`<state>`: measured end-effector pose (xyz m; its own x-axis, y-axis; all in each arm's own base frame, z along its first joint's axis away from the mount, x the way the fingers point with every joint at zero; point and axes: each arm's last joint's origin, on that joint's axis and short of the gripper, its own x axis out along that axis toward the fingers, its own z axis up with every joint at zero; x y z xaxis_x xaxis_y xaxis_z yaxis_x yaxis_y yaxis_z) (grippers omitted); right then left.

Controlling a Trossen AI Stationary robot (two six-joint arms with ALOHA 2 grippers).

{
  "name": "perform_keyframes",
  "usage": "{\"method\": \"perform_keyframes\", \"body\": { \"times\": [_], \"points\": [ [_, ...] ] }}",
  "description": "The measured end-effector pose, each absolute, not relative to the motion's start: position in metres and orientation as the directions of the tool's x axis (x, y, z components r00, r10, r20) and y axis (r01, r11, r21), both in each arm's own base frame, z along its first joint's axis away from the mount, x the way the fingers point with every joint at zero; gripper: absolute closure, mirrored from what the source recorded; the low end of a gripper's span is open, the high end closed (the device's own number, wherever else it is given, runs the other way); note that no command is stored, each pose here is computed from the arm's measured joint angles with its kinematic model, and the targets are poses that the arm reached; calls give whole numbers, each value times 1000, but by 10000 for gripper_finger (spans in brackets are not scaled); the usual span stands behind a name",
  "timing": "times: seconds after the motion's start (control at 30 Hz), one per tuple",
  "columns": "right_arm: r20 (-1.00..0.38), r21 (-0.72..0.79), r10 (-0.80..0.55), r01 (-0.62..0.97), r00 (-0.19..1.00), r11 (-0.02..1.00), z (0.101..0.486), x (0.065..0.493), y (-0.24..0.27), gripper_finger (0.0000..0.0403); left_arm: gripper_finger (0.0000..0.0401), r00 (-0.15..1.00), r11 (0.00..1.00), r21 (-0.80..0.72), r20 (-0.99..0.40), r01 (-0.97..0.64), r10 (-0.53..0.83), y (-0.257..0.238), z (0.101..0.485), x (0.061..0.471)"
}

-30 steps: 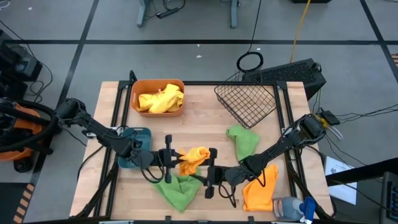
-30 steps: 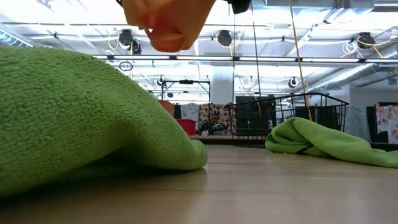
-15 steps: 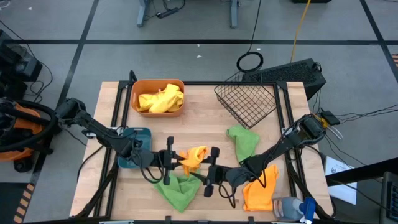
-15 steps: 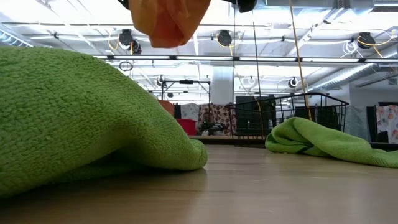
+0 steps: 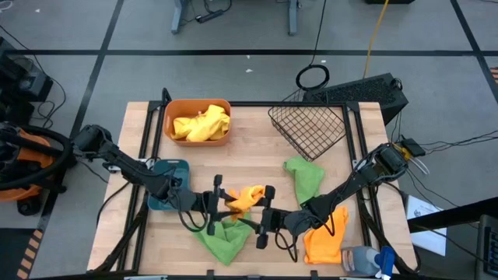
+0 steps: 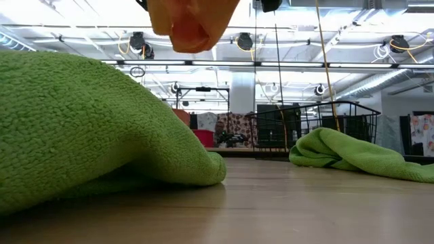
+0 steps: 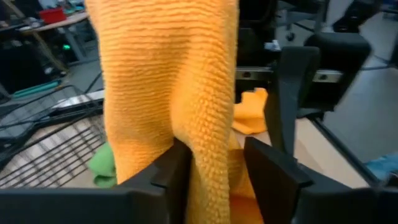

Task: Sort microfiber towel by color & place in baskets
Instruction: Put the top orange microfiber towel into the metal wire basket

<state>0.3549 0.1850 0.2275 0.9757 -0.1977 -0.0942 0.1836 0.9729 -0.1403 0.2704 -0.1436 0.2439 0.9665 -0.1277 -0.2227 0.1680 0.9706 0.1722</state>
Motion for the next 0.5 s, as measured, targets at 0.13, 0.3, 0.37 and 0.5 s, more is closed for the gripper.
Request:
{"method": "perform_keyframes", "body": {
  "times": [0.13,0.3,0.37,0.5],
  "points": [
    [-96,-120,-187,176,978,977,227,355,185,202,218,958,962,180,-236,205,-160,-149,243,267],
    [-92,-119,-191,179,977,977,228,353,188,201,199,963,958,214,-229,191,-141,-155,243,264],
    [-91,-120,-193,182,977,976,228,352,189,201,197,966,957,229,-227,180,-127,-156,243,263],
    [-83,-114,-195,185,977,976,229,352,190,201,196,966,946,264,-226,186,-127,-159,243,261]
  ]
}}
